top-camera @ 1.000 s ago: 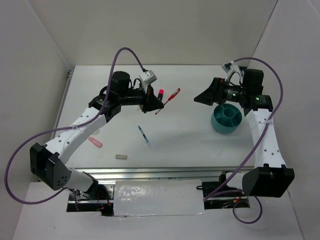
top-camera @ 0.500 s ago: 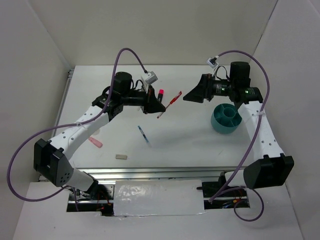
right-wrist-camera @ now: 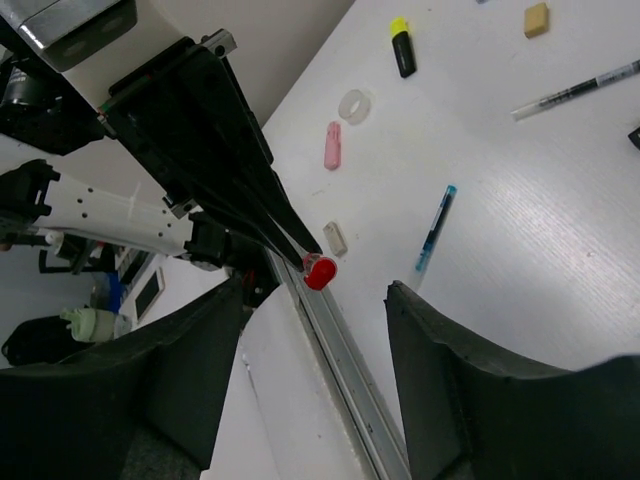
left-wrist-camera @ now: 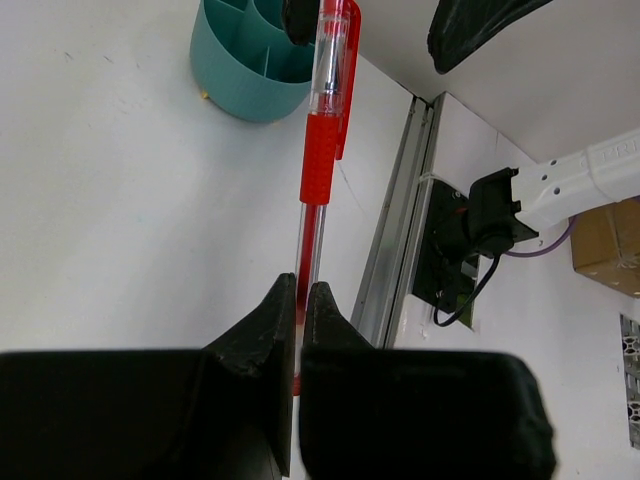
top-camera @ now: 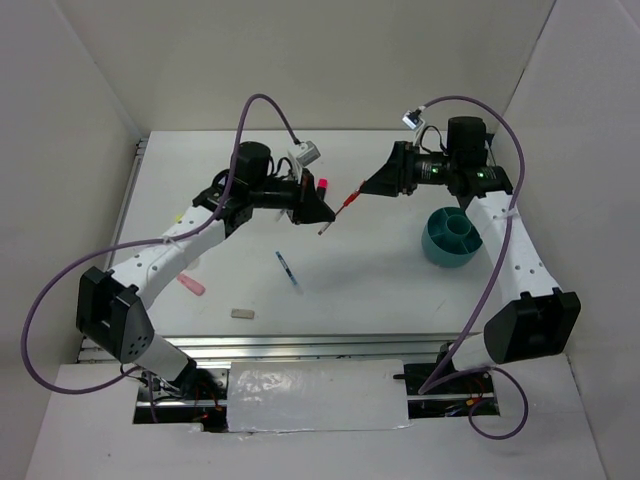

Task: Sort the stationery into containers
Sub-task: Place the pen in the storage box.

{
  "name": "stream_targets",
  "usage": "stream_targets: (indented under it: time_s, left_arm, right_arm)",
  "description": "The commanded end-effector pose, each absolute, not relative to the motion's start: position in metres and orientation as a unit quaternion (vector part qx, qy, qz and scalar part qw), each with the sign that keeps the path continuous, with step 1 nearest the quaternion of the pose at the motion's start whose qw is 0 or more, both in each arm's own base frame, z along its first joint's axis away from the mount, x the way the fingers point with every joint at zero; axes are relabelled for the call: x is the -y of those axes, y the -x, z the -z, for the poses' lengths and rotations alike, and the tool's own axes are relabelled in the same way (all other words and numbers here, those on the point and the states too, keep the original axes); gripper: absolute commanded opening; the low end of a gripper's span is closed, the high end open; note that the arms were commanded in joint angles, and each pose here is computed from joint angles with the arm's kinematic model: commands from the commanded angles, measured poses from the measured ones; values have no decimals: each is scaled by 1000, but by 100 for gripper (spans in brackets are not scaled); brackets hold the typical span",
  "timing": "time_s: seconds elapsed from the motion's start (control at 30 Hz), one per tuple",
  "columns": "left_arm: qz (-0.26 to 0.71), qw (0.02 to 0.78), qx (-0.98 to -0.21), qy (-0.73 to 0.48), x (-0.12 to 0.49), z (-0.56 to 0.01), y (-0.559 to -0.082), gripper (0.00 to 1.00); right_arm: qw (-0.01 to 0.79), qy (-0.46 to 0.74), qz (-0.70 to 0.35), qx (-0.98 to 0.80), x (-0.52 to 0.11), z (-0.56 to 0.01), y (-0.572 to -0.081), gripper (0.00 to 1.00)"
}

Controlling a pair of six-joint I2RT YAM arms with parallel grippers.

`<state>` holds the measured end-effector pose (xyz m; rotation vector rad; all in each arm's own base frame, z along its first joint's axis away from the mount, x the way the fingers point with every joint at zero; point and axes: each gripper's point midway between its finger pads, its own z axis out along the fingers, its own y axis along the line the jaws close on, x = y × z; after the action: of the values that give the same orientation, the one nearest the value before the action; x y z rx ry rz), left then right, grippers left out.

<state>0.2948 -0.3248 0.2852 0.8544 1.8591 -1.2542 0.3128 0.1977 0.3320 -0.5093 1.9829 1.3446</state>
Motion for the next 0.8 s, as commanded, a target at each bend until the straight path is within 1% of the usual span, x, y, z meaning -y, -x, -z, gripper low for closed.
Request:
stream_targets:
  time_s: [0.0,0.1,0.13,0.2,0.23,0.3,0.33,0.4,0.43,0.47,0.5,0.53,0.57,0.6,0.67,0.7,0.73,0.77]
  left_arm:
    - [503,387,-691,-345,334,-310,-298,0]
    - [504,386,-691,-345,336,-310,-299,0]
    - [502,388,-692,-345,336,-310,-300,0]
    - [503,386,-692,-345,337,-309,-299,0]
    - [503,387,-692,-345,338,-310,-300,0]
    - [503,387,-691,-346,339,-310,-299,0]
    - [504,385,-691,-347,340,-309,-299,0]
    - [502,385,-692,-347,340,-308,-299,0]
    - [501,385,-692,-348,340,-307,-299,0]
    - [500,385,-693,-348,339,-307,-299,0]
    - [497,383,-697,-347,338,-306,-299,4]
    - [493,385,-698,-349,338,-305,-299,11]
    - [486,390,-702,-346,336,-304,-301,22]
    - [478,389,-710,-342,332,-304,-301,54]
    - [433,411,-736,-319,321,-298,-316,88]
    - [415,418,-745,-313,309,-298,-320,99]
    - [394,430,-756,-298,299,-297,-329,99]
    - [376,442,-763,-284,283,-302,-338,99]
  right_arm:
    - [360,219,-522,-741,-206,-350,-318,65]
    - [355,221,-522,-743,-209,-346,-319,63]
    - [357,226,-520,-742,-211,-346,-318,60]
    - [354,226,-520,-744,-213,-345,-319,56]
    - [355,226,-520,-743,-213,-345,-320,50]
    - [353,224,-519,-746,-213,-343,-321,43]
    - [354,225,-518,-745,-214,-343,-322,38]
    - [358,225,-516,-745,-213,-345,-324,31]
    - [360,226,-514,-745,-212,-347,-325,24]
    - [362,227,-511,-746,-212,-347,-326,19]
    - [367,229,-508,-745,-211,-351,-327,8]
    - [370,232,-505,-744,-211,-353,-327,2]
    - [370,234,-500,-747,-210,-351,-325,0]
    - [375,238,-496,-746,-208,-355,-324,0]
    - [388,249,-472,-752,-199,-358,-319,0]
    - [396,249,-462,-754,-192,-360,-320,0]
    - [393,241,-451,-764,-182,-359,-316,0]
    - [426,237,-401,-775,-158,-358,-328,0]
